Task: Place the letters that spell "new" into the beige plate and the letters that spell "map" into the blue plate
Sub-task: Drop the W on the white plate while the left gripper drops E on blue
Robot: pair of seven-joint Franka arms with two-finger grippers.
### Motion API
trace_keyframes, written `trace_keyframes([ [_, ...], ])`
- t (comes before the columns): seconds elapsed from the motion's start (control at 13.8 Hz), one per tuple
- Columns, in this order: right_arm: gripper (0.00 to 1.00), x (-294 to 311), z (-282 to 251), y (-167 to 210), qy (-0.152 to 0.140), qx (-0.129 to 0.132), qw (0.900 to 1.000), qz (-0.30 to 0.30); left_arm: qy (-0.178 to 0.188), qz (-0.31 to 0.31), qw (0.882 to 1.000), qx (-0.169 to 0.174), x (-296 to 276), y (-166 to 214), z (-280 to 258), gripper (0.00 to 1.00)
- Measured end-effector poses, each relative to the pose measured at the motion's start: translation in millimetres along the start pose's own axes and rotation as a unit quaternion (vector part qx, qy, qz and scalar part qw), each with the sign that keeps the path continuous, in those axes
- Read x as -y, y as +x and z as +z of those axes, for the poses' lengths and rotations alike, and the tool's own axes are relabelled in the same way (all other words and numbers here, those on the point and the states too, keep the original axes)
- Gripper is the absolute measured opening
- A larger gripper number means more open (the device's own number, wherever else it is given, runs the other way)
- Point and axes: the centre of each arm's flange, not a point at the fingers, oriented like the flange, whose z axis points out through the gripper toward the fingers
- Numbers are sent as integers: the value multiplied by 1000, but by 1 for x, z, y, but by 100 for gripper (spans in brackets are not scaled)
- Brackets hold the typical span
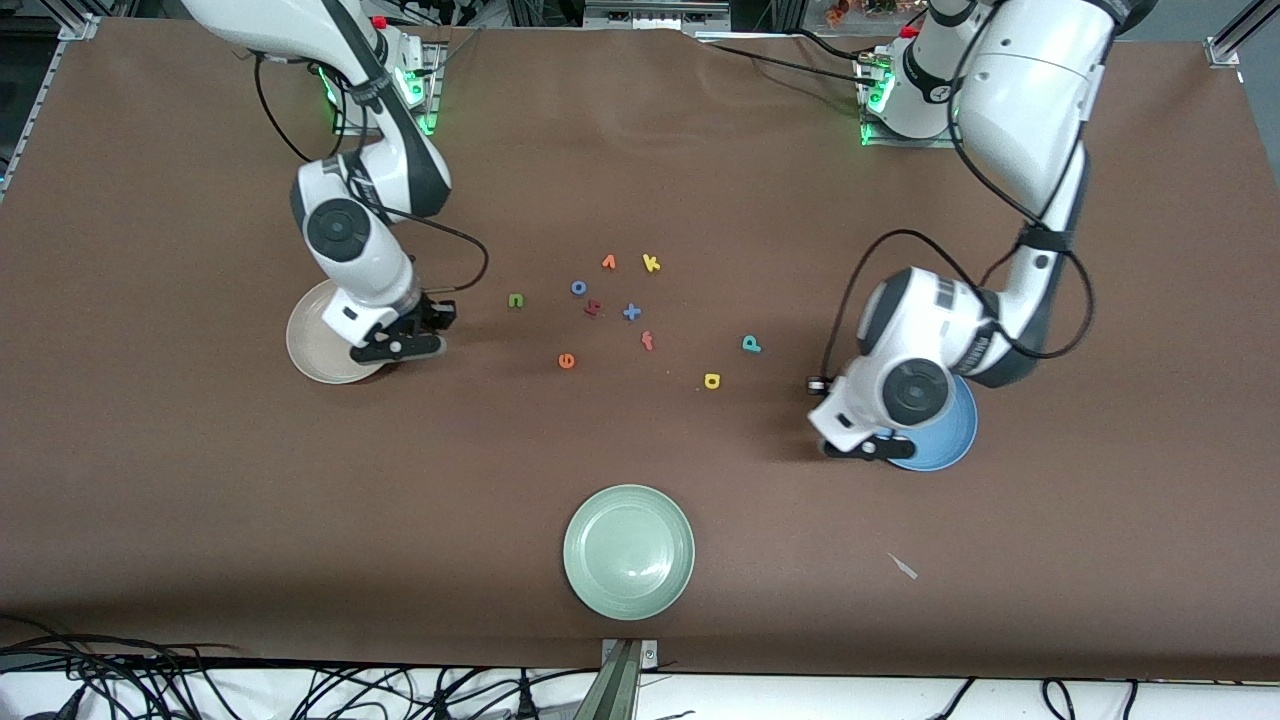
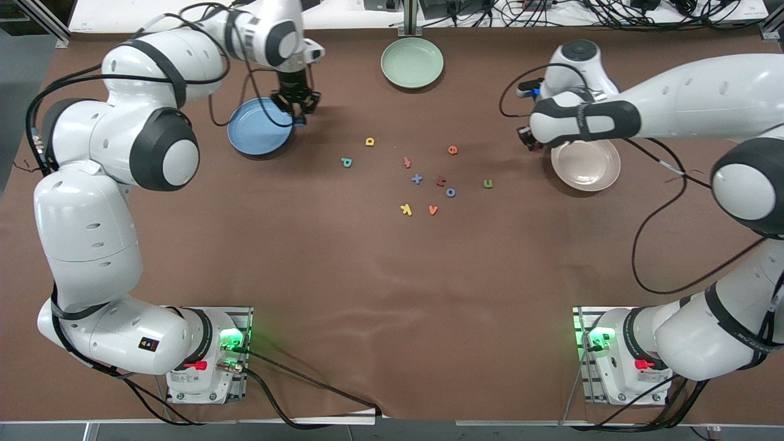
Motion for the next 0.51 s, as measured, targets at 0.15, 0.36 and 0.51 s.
trace_keyframes([
  [0.15, 27, -37, -8, -13, -2, 1, 1000, -26, -10, 27, 1000, 9, 58, 11, 9, 27],
  [0.36, 27, -90, -6, -32, -3, 14, 999, -35, -20, 44, 999, 13, 95, 18, 41, 27],
  [0.51, 33, -98, 3, -41, -3, 27, 999, -33, -20, 50, 998, 17, 88, 17, 56, 44],
])
